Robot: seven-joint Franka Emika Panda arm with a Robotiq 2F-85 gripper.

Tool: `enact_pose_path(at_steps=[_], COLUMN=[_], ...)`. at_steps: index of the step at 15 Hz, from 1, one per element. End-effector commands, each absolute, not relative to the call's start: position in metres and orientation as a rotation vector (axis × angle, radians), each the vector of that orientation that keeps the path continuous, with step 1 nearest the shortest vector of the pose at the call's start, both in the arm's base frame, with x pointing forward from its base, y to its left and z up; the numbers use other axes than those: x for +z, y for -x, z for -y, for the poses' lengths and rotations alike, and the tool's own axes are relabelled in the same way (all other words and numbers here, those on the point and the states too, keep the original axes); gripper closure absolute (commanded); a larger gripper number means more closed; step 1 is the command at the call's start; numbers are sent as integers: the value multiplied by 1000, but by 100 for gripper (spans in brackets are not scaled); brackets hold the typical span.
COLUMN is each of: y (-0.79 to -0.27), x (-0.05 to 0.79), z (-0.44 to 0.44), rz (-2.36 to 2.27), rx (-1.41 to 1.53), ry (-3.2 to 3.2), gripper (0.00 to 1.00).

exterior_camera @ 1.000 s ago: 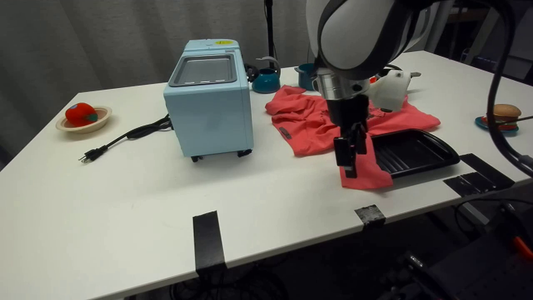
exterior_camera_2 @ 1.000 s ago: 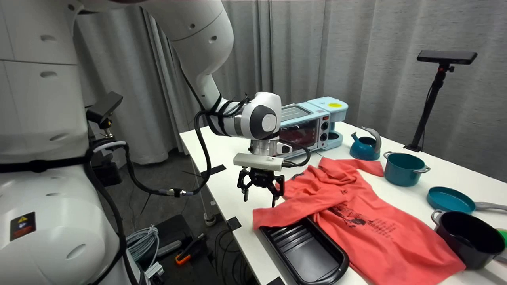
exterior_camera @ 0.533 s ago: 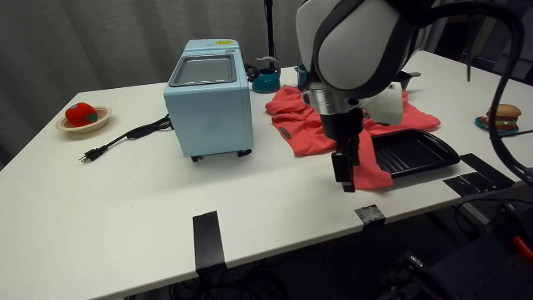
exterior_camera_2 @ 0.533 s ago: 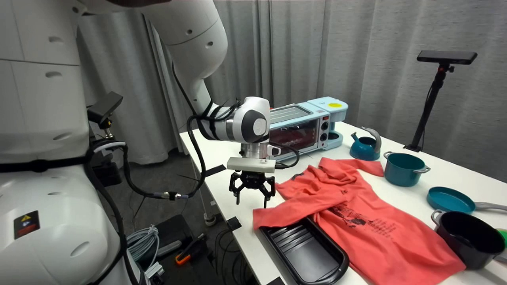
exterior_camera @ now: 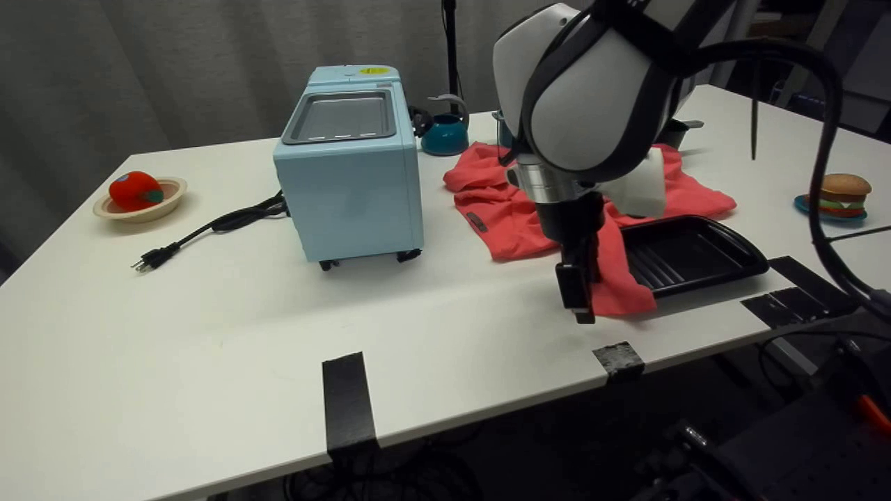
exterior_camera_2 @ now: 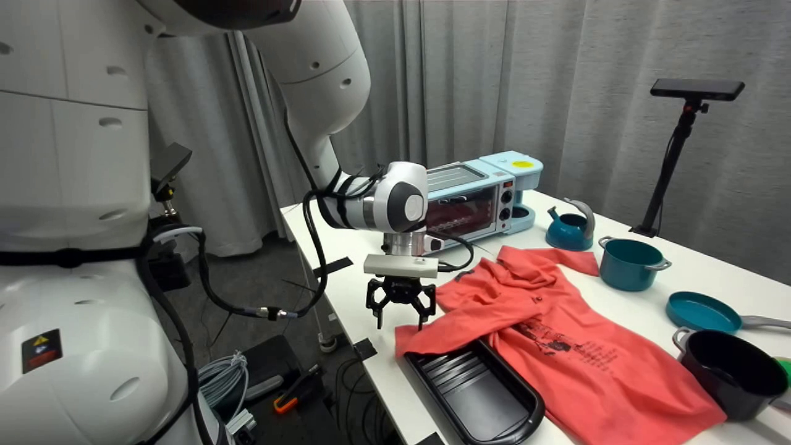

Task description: Fold the orange shirt

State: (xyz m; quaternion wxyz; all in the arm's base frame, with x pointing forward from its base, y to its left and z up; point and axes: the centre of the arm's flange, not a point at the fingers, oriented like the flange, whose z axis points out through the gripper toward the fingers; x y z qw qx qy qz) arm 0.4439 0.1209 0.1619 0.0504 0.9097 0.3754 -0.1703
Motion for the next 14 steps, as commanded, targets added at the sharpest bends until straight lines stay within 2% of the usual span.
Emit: enact_pose_path(at_steps=[1, 3, 9, 11, 14], y=[-461, -465, -473, -474, -488], x=[150, 144, 151, 165, 201], z=[-109, -104, -103, -101, -84], rz=[-1134, -1107, -1069, -1065, -1027], rx=[-527, -541, -552, -515, -372], ry=[-2772, -2789, -2812, -2809, -2779], gripper=[28, 51, 95, 100, 98])
